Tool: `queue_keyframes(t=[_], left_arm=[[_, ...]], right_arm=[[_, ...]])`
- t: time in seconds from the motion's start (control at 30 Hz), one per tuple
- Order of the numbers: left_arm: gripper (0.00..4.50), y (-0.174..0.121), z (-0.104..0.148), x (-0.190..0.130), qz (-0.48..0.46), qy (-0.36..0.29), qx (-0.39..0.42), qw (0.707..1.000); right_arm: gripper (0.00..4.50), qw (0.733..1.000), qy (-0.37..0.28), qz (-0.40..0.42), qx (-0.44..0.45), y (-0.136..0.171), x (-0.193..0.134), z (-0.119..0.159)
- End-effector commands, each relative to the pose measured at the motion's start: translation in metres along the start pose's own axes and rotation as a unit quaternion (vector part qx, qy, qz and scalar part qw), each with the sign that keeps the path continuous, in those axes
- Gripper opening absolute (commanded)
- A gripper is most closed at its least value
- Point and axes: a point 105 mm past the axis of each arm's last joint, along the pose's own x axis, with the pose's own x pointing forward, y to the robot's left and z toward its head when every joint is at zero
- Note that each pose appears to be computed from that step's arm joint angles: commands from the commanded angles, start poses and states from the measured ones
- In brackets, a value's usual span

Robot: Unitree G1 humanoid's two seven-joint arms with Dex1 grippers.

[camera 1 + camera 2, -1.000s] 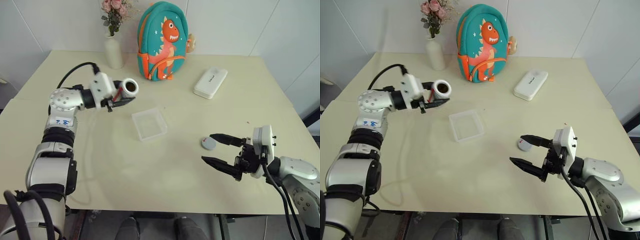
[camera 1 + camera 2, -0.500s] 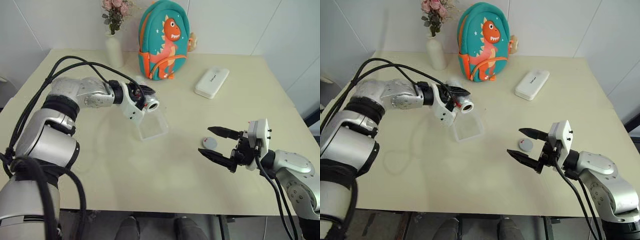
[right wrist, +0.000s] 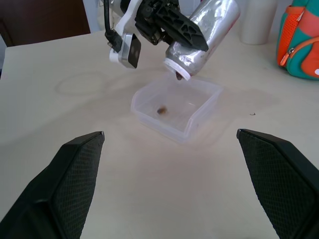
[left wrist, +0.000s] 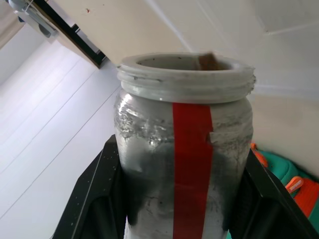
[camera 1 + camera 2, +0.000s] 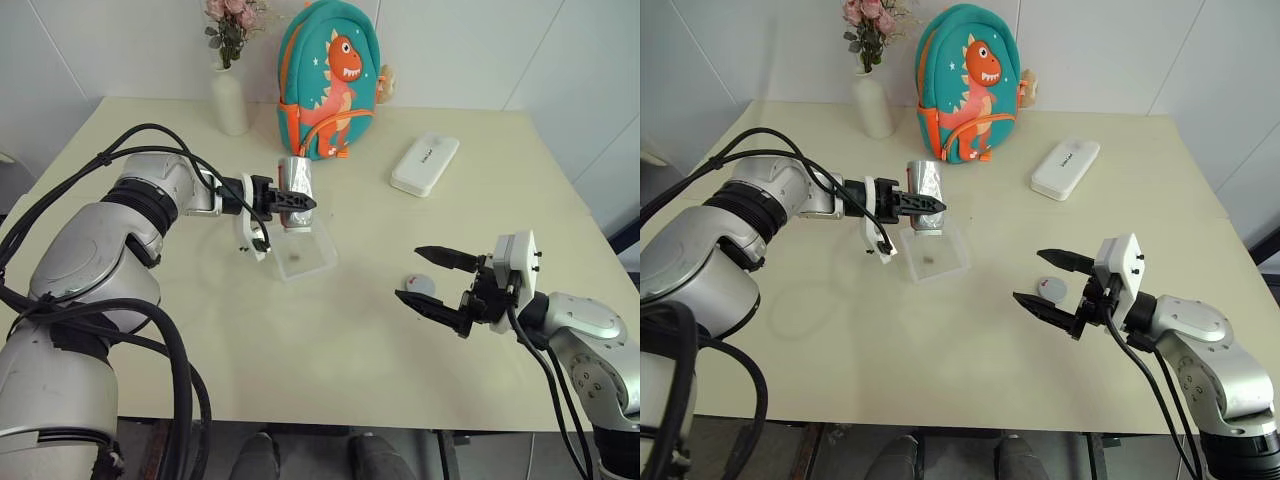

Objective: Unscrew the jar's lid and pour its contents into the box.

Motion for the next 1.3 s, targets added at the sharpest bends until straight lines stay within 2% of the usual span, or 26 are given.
queue_keyframes(t=[0.03,0.1,0.17,0.23,0.27,0.37,0.4,0.43,0.53,0.63,0.67,0.77,0.83,0.87,0.93,1.0,1.07,1.23,1.3], left_arm=[[2.03,0.016,-0.019,-0.001,0.031,0.022,0.039,0.999],[2.03,0.018,-0.023,0.0,0.04,0.033,0.056,0.997],[2.03,0.019,-0.022,-0.001,0.048,0.037,0.033,0.998],[2.03,0.019,-0.026,-0.008,0.057,0.077,-0.081,0.992],[2.03,0.02,-0.029,-0.013,0.072,0.106,-0.16,0.979],[2.03,0.018,-0.03,-0.021,0.083,0.132,-0.266,0.951],[2.03,0.015,-0.027,-0.024,0.087,0.142,-0.327,0.93],[2.03,0.011,-0.026,-0.028,0.104,0.161,-0.396,0.898],[2.03,-0.005,-0.035,-0.044,0.172,0.224,-0.582,0.763],[2.03,-0.019,-0.033,-0.057,0.215,0.217,-0.694,0.652],[2.03,-0.027,-0.029,-0.063,0.235,0.212,-0.732,0.603],[2.03,-0.043,-0.008,-0.079,0.292,0.189,-0.806,0.479],[2.03,-0.049,0.009,-0.084,0.313,0.171,-0.838,0.413],[2.03,-0.051,0.019,-0.084,0.312,0.162,-0.851,0.39],[2.03,-0.053,0.03,-0.084,0.311,0.152,-0.867,0.359],[2.03,-0.057,0.038,-0.089,0.323,0.148,-0.88,0.315],[2.03,-0.058,0.042,-0.091,0.328,0.144,-0.886,0.295],[2.03,-0.067,0.066,-0.093,0.289,0.149,-0.899,0.292],[2.03,-0.069,0.067,-0.094,0.284,0.155,-0.9,0.291]], right_arm=[[4.48,1.0,-0.013,0.005,-0.019,-0.001,0.001,0.009],[4.48,1.0,-0.012,0.007,-0.02,-0.002,0.002,0.009],[4.48,1.0,-0.012,0.011,-0.024,-0.002,0.003,0.011],[4.48,0.999,-0.011,0.01,-0.028,-0.003,0.002,0.013],[4.48,0.999,-0.01,0.01,-0.029,-0.003,0.001,0.013],[4.48,0.999,-0.007,0.011,-0.031,-0.003,0.0,0.013],[4.48,0.999,-0.006,0.011,-0.031,-0.003,-0.002,0.013],[4.48,0.999,-0.006,0.011,-0.032,-0.003,-0.003,0.014],[4.48,0.999,-0.002,0.013,-0.034,-0.004,-0.005,0.015],[4.48,0.999,0.0,0.017,-0.036,-0.004,-0.006,0.016],[4.48,0.999,0.0,0.019,-0.036,-0.005,-0.006,0.017],[4.48,0.999,0.001,0.027,-0.037,-0.006,-0.005,0.018],[4.48,0.999,0.003,0.035,-0.037,-0.007,-0.004,0.018],[4.48,0.999,0.003,0.039,-0.037,-0.009,-0.002,0.017],[4.48,0.998,0.002,0.043,-0.037,-0.012,0.001,0.018],[4.48,0.998,-0.002,0.047,-0.038,-0.016,0.006,0.018],[4.48,0.998,-0.004,0.05,-0.038,-0.017,0.009,0.018],[4.48,0.998,-0.01,0.057,-0.04,-0.017,0.016,0.02],[4.48,0.998,-0.01,0.056,-0.041,-0.019,0.015,0.02]])
